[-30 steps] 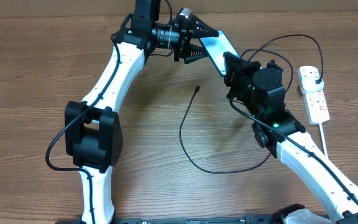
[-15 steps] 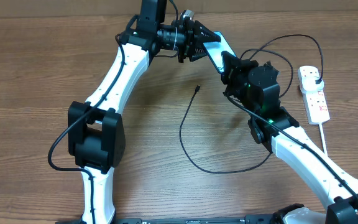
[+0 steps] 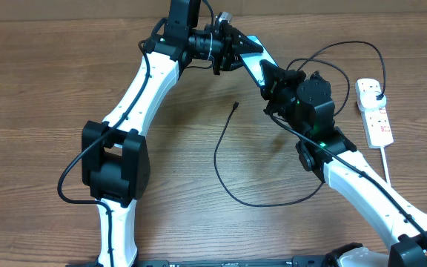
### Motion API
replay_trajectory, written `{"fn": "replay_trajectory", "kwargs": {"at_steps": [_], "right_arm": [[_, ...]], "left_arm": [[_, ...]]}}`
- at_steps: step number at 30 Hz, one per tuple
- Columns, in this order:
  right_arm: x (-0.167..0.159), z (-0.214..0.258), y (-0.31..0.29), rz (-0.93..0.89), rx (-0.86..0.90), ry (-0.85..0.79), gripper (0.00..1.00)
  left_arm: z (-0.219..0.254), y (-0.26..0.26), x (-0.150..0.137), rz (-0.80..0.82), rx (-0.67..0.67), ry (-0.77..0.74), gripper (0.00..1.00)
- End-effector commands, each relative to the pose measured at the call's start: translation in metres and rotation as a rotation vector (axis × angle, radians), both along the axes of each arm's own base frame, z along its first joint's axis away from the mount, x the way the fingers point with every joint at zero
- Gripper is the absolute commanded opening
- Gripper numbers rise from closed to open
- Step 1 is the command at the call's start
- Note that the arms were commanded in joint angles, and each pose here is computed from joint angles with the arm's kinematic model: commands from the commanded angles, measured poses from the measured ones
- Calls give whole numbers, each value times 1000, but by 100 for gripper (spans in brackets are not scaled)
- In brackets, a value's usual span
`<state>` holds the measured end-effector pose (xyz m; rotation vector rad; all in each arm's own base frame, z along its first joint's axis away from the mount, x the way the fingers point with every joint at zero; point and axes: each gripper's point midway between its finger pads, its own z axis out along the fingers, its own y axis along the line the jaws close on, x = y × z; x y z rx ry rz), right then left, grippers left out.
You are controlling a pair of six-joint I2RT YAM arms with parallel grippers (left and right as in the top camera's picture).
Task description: Plug charger to phone and switch on socket
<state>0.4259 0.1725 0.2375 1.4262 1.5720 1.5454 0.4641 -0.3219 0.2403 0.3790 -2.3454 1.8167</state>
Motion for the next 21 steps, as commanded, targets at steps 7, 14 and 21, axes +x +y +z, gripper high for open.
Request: {"fn": "replay_trajectory", "kwargs": {"at_steps": [7, 14, 21], "right_arm": [[1, 20, 4, 9, 23, -47, 4], [1, 20, 4, 9, 23, -47, 4], [1, 20, 5, 17, 25, -46, 11]], "left_arm": [[5, -4, 1, 4, 2, -20, 14], [5, -4, 1, 3, 2, -21, 4], [5, -3, 2, 6, 6, -32, 4]]}}
